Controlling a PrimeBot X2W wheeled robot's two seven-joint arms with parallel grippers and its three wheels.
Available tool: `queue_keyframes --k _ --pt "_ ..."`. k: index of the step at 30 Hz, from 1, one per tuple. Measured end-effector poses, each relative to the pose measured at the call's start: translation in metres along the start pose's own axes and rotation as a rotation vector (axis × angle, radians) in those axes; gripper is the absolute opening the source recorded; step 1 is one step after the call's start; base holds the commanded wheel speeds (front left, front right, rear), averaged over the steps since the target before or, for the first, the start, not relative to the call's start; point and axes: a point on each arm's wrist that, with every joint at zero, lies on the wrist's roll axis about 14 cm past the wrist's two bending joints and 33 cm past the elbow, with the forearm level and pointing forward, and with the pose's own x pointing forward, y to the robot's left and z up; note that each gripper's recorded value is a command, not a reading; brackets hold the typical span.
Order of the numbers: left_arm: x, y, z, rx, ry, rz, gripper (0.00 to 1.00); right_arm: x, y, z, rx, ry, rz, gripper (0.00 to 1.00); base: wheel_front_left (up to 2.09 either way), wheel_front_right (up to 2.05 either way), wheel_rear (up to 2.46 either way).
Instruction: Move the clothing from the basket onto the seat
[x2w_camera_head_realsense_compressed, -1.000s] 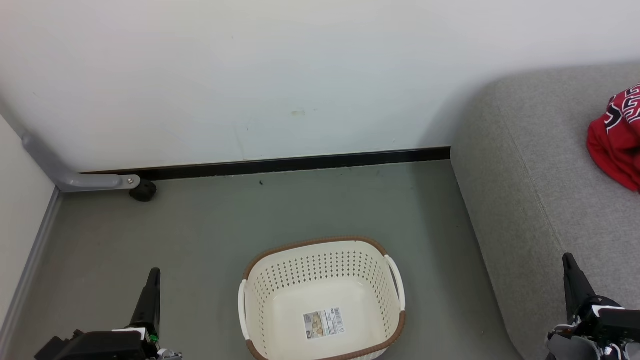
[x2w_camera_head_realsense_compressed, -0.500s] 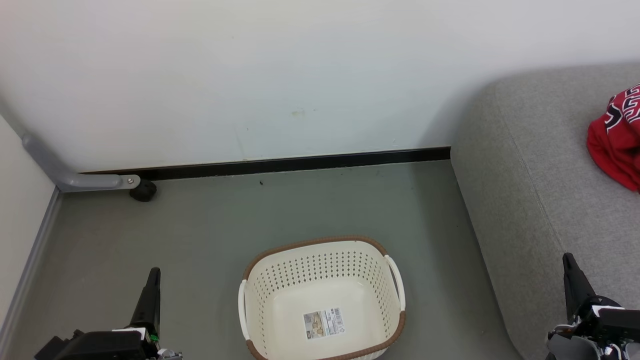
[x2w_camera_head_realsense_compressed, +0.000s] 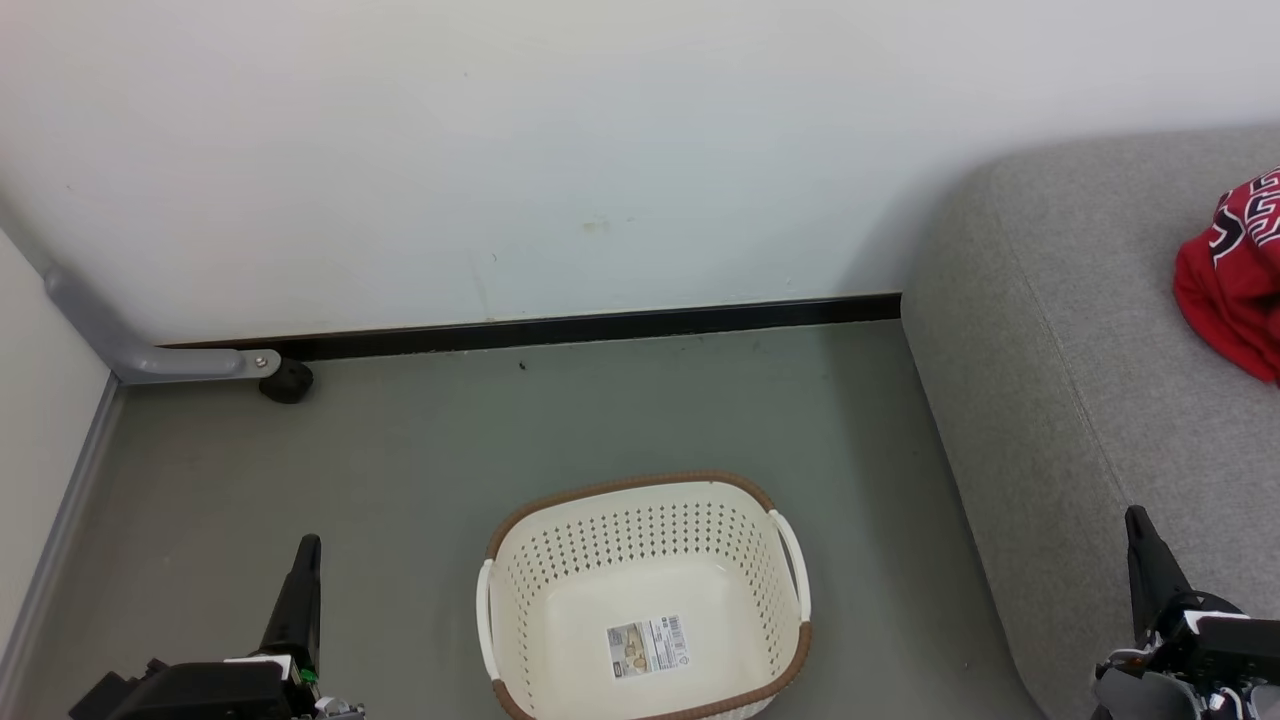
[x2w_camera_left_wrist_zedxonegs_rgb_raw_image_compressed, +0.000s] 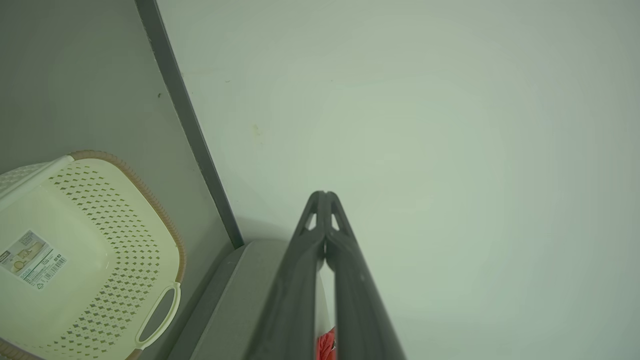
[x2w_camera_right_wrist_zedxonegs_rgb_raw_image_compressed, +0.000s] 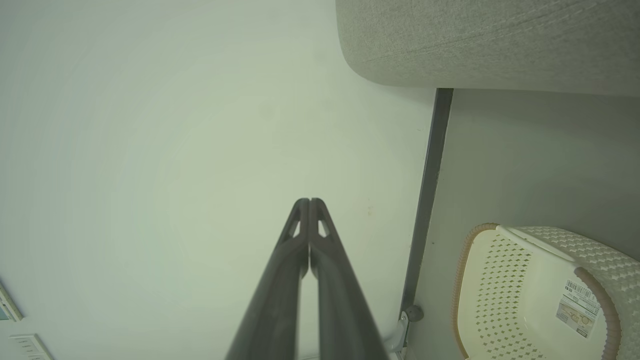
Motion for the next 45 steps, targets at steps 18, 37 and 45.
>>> queue_keyframes --k 18,37,45 --pt "0.0 -0.0002 -0.0001 0.0 0.0 -0.001 0.0 0.0 0.0001 -0.0001 0.0 0.0 0.0 0.0 0.0 0.0 0.0" --pt "0.0001 -0.0004 -0.0001 0.0 0.0 -0.001 0.0 0.0 0.0002 -0.0001 0.0 0.0 0.001 0.0 0.0 0.0 0.0" --pt "0.0001 -0.0004 -0.0001 0.0 0.0 -0.001 0.0 0.0 0.0002 -0.0001 0.0 0.0 0.001 0.0 0.0 0.0 0.0"
